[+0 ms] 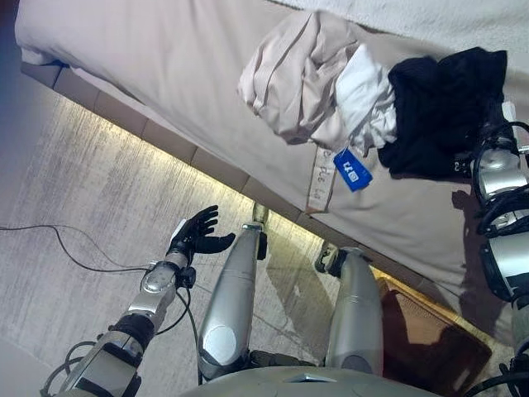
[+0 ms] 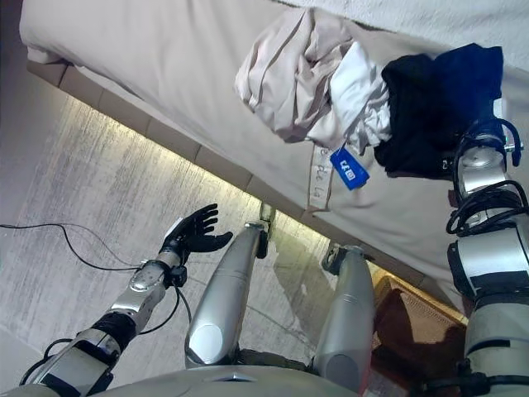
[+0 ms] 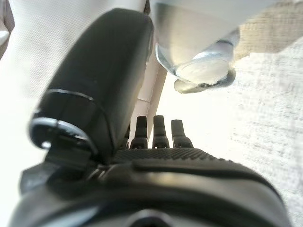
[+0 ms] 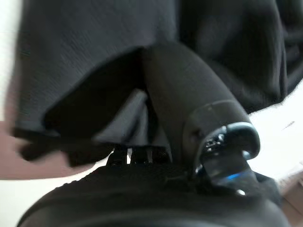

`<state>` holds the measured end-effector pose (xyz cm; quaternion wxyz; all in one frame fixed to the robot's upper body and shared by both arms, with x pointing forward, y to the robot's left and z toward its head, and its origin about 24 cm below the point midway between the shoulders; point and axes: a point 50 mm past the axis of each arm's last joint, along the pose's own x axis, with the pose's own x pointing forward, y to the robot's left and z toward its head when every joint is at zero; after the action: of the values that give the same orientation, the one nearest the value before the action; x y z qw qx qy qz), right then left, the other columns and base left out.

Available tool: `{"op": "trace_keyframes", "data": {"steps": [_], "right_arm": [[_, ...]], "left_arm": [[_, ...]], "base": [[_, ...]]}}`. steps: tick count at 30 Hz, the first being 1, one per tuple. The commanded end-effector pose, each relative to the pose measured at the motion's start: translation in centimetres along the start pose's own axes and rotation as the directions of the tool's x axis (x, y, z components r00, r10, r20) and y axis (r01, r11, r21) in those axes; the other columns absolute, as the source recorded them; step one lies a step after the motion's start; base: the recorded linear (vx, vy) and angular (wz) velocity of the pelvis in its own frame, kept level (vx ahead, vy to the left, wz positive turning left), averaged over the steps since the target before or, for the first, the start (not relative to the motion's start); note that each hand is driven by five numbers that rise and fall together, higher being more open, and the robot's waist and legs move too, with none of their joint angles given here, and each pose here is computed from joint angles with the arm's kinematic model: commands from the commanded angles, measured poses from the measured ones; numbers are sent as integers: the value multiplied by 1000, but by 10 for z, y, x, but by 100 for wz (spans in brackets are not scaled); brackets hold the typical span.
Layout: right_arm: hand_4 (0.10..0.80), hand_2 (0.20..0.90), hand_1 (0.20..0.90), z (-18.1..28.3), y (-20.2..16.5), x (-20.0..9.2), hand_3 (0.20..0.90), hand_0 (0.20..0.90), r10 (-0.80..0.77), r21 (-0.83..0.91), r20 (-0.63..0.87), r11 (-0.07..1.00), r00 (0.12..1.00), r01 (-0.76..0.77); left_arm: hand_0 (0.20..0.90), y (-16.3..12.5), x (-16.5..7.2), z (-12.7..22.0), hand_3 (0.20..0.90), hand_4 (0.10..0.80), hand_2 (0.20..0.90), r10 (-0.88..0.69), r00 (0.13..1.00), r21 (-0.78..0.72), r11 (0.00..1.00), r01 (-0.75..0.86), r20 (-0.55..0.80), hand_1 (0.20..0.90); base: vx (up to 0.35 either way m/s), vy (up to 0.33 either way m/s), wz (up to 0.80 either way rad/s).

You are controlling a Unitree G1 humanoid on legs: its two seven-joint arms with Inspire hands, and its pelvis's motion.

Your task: Pick up the clothes from the bed and place them into the basket

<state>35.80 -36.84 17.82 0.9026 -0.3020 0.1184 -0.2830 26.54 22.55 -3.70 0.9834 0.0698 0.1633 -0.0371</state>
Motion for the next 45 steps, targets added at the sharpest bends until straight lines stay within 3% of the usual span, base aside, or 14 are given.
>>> {"op": "trace_keyframes", "data": {"steps": [1, 2, 10, 15, 24, 30, 36, 39, 41, 45], "right_arm": [[229, 411, 411, -53, 5, -7, 329, 411, 94, -91, -195, 989, 976, -113], [100, 300, 300, -57, 7, -8, 200, 300, 91, -83, -199, 991, 976, -109], [100, 300, 300, -65, -6, -9, 200, 300, -28, 10, -172, 999, 985, 30], [100, 300, 300, -60, -17, -9, 200, 300, -118, 175, -109, 975, 987, 136], [100, 300, 300, -60, -8, -15, 200, 300, -126, 465, -13, 877, 992, 118], [100, 300, 300, -107, 53, -57, 200, 300, -4, 635, -25, 772, 1000, 19], [100, 300, 300, -161, 89, -120, 200, 300, -2, 771, -90, 633, 996, 71], [100, 300, 300, -155, 97, -139, 200, 300, -74, 833, -63, 546, 995, 93], [100, 300, 300, -153, 88, -146, 200, 300, -177, 876, -74, 458, 981, 149], [100, 300, 300, -138, 59, -154, 200, 300, -375, 901, 20, 408, 927, 145]], "left_arm": [[900, 20, -29, -30, 900, 800, 900, 104, 993, -54, 993, -108, -63, 900], [900, 23, -31, -32, 900, 800, 900, 116, 990, -58, 991, -121, -75, 900], [900, 26, -46, -50, 900, 800, 900, 101, 986, -7, 995, -103, -132, 900], [900, 25, -51, -52, 900, 800, 900, 95, 988, 6, 995, -95, -118, 900], [900, 11, -59, -72, 900, 800, 900, 84, 981, 49, 996, -77, -174, 900], [900, -1, -78, -104, 900, 800, 900, 106, 946, 74, 993, -87, -305, 900], [900, -21, -105, -134, 900, 800, 900, 141, 900, 49, 990, -133, -412, 900], [900, -26, -113, -140, 900, 800, 900, 124, 897, 49, 992, -114, -425, 900], [900, -27, -109, -137, 900, 800, 900, 102, 907, 48, 995, -90, -409, 900], [900, -30, -102, -134, 900, 800, 900, 29, 911, 101, 995, 14, -412, 900]], "base": [[41, -34, 39], [46, -51, -18], [57, -29, 11], [-43, -49, -10], [-16, -20, -14], [123, -22, -17], [163, 82, -33], [111, 161, -91], [129, 211, -93], [57, 263, -70]]}}
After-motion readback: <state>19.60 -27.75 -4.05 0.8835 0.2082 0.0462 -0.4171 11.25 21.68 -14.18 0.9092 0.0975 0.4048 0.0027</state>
